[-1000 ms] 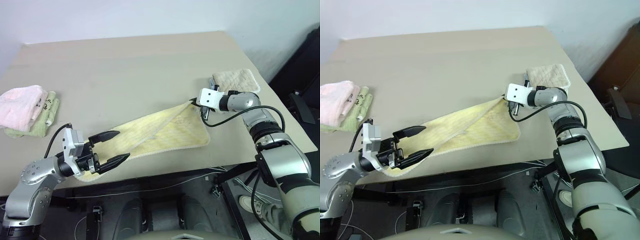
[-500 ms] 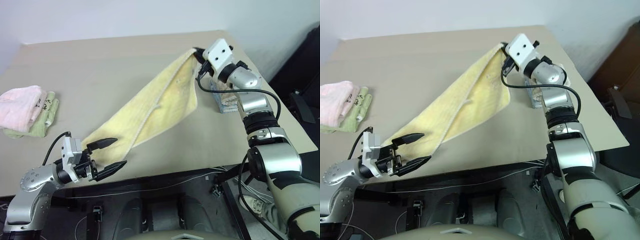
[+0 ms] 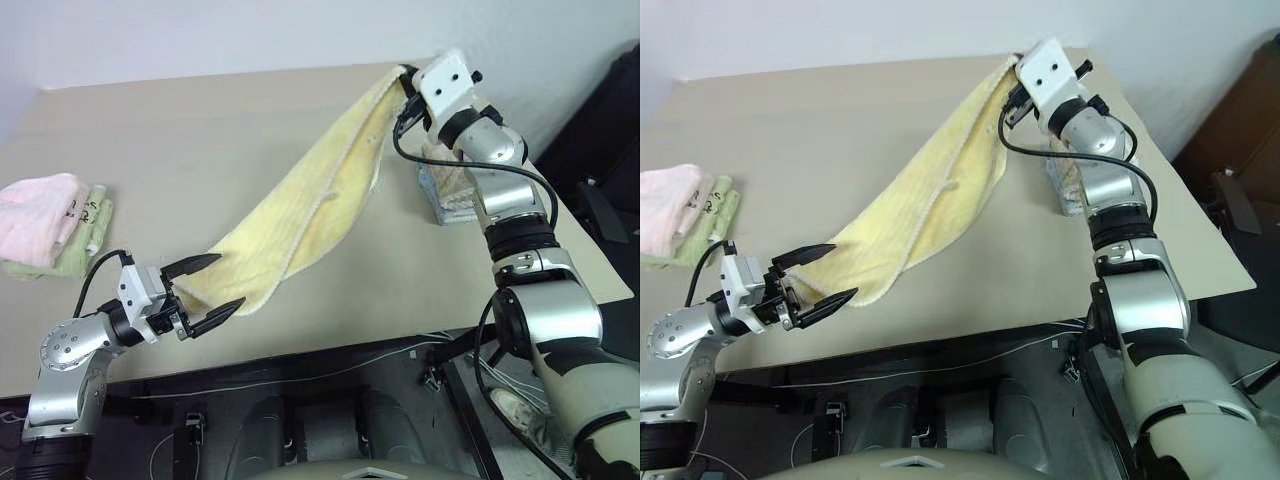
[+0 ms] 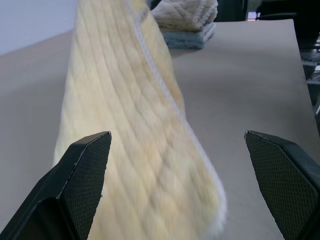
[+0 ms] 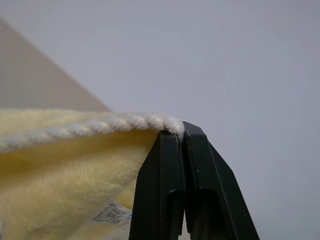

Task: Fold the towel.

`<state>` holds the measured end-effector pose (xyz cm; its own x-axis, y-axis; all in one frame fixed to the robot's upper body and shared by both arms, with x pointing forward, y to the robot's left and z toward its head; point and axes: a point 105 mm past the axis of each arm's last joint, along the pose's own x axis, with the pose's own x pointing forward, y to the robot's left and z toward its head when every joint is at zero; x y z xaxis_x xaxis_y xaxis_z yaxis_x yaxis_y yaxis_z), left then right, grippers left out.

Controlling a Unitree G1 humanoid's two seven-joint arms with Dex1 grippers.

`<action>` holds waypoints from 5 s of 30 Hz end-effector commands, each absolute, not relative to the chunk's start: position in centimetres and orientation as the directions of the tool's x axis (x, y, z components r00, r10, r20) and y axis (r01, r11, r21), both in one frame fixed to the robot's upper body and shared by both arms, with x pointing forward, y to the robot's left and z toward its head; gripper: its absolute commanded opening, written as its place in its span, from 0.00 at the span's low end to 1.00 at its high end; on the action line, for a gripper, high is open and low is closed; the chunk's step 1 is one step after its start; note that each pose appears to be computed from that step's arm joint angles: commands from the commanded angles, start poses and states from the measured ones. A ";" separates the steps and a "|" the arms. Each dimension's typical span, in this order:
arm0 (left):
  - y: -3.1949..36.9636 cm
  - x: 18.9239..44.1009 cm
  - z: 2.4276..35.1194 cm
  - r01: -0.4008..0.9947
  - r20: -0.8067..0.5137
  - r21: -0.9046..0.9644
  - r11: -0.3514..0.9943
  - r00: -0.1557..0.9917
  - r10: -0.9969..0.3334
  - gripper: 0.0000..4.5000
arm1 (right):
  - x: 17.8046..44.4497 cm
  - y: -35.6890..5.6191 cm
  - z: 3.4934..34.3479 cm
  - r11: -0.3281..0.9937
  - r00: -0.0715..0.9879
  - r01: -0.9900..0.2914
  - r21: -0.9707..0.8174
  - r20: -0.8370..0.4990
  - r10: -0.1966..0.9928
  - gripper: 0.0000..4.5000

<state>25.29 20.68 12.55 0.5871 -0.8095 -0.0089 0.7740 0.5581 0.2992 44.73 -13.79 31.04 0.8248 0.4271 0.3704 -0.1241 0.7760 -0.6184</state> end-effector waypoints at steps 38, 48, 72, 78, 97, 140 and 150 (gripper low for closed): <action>15.2 29.3 8.1 0.846 -0.498 0.390 0.363 0.526 -0.690 1.00 | 41.7 -11.4 36.8 0.839 0.747 -0.072 -0.539 0.529 0.403 0.00; 15.9 29.1 7.4 0.862 -0.524 0.364 0.352 0.502 -0.688 0.35 | 41.8 -11.6 37.0 0.848 0.747 -0.056 -0.528 0.541 0.386 0.00; 24.6 30.7 25.1 0.725 0.110 0.010 0.688 0.683 -0.722 0.00 | 42.9 -14.9 36.6 0.864 0.802 -0.004 -0.503 0.515 0.303 0.00; 28.1 33.4 28.8 0.640 0.172 0.039 0.767 0.752 -0.637 0.00 | 44.1 -16.8 35.9 0.867 0.844 0.019 -0.497 0.473 0.252 0.00; 28.8 38.6 30.4 0.659 0.262 0.180 0.730 0.683 -0.682 0.00 | 42.3 -17.9 31.0 0.798 0.858 -0.225 -0.560 0.275 0.435 0.00; 33.4 22.0 14.6 0.835 -0.456 -0.187 0.518 0.393 -0.798 0.00 | 21.1 -20.8 15.0 0.395 0.366 -0.914 -0.094 -0.611 0.702 0.00; 33.2 23.2 15.1 0.834 -0.408 -0.173 0.524 0.423 -0.809 0.00 | 20.4 -22.2 14.5 0.405 0.360 -0.911 -0.078 -0.629 0.689 0.00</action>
<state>23.37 32.71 14.81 0.4109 -0.8196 -0.3994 0.8419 0.5092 -0.1788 20.25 -21.04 13.79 0.3250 0.7210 -0.6120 -0.9220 0.3855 -0.0354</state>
